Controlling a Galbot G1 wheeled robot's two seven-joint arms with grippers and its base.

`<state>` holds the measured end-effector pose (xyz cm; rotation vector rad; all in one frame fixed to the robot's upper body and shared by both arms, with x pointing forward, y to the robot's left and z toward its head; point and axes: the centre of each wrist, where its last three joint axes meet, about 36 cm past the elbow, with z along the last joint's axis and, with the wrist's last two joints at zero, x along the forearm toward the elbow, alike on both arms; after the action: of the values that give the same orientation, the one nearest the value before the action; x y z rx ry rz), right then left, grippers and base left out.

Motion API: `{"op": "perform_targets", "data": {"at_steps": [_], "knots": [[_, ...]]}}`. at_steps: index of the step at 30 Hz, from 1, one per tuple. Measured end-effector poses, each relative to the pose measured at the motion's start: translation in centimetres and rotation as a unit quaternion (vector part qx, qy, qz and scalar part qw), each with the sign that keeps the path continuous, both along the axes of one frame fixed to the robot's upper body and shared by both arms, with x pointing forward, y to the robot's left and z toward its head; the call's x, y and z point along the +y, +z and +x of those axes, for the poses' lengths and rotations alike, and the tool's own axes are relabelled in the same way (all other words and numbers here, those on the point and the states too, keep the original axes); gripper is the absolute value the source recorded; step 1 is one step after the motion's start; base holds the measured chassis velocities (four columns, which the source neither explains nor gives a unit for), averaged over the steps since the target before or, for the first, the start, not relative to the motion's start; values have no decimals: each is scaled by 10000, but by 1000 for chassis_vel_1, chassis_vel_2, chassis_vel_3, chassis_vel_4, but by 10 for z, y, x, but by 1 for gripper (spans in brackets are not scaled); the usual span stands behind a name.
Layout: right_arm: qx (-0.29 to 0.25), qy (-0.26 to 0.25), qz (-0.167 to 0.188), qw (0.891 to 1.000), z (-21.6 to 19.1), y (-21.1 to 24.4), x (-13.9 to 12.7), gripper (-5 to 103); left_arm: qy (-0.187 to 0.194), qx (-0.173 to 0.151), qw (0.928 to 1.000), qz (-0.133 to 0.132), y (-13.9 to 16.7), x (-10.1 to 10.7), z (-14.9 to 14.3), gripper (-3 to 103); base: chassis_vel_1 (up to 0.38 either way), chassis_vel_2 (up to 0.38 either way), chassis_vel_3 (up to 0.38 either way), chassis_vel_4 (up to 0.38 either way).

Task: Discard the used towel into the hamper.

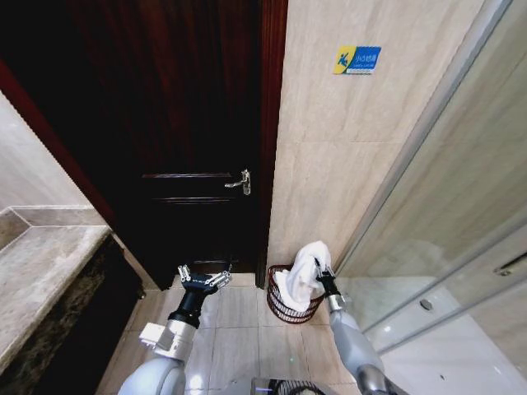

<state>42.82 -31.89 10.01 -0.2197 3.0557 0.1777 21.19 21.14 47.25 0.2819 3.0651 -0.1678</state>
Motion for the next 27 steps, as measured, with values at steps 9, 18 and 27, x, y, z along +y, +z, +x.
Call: {"op": "perform_targets", "data": {"at_steps": [9,18,27], "knots": [[510,27,-79,9987,-12,-11,1,20,0,0,10000,0,0,0,0,100,0,0,0,0],[1007,201,-116,9946,-20,-15,0,20,0,0,10000,0,0,0,0,100,-11,7,16,-13],[1633,264,-242,9859,-30,-21,-2,20,0,-1,10000,0,0,0,0,100,-111,104,96,-91]]}}
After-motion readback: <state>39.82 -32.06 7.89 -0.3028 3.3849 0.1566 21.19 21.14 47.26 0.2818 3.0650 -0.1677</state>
